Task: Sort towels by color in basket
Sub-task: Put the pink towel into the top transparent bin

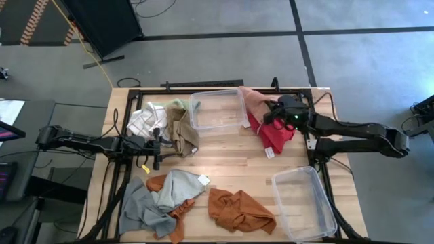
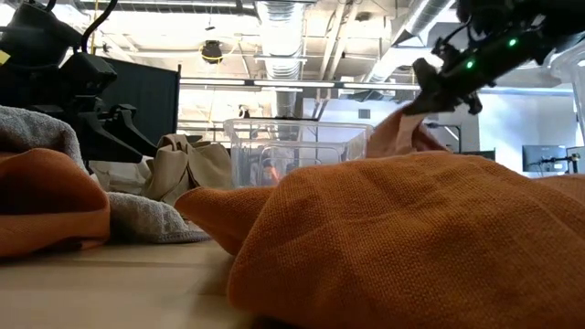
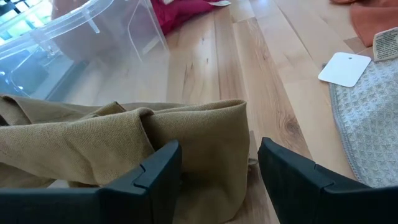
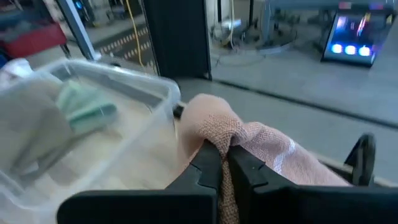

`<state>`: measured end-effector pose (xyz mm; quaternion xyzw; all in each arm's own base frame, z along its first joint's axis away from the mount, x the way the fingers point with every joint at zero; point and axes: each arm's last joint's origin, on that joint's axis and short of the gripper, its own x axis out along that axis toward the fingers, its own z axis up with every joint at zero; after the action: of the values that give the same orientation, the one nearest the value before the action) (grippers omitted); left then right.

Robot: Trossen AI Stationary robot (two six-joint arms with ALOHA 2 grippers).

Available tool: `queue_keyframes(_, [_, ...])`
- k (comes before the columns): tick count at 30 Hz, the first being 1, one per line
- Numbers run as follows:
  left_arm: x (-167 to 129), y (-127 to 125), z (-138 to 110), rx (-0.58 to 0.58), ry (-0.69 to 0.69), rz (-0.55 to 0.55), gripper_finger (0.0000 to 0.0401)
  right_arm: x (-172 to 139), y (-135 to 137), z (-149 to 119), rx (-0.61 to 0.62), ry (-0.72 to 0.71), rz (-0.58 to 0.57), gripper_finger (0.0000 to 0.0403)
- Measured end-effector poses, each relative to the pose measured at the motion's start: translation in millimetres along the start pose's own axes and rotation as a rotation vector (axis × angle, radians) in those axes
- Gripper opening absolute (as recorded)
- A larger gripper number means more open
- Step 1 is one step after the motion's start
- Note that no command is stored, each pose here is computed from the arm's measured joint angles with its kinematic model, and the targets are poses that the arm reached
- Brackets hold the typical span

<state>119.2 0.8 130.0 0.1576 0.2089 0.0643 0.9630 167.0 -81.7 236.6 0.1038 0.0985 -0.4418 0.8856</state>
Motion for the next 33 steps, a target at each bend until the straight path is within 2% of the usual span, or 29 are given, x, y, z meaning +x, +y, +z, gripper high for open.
queue_keyframes(13, [0, 0, 0, 0.000, 0.000, 0.000, 0.0204, -45, 2, 24, -0.064, -0.210, 0.079, 0.0033])
queue_keyframes(20, [0, 0, 0, 0.000, 0.000, 0.000, 0.0204, -63, 7, 40, -0.084, -0.380, 0.156, 0.0033])
queue_keyframes(33, [0, 0, 0, 0.000, 0.000, 0.000, 0.0204, -73, 21, 58, -0.064, -0.597, 0.358, 0.0033])
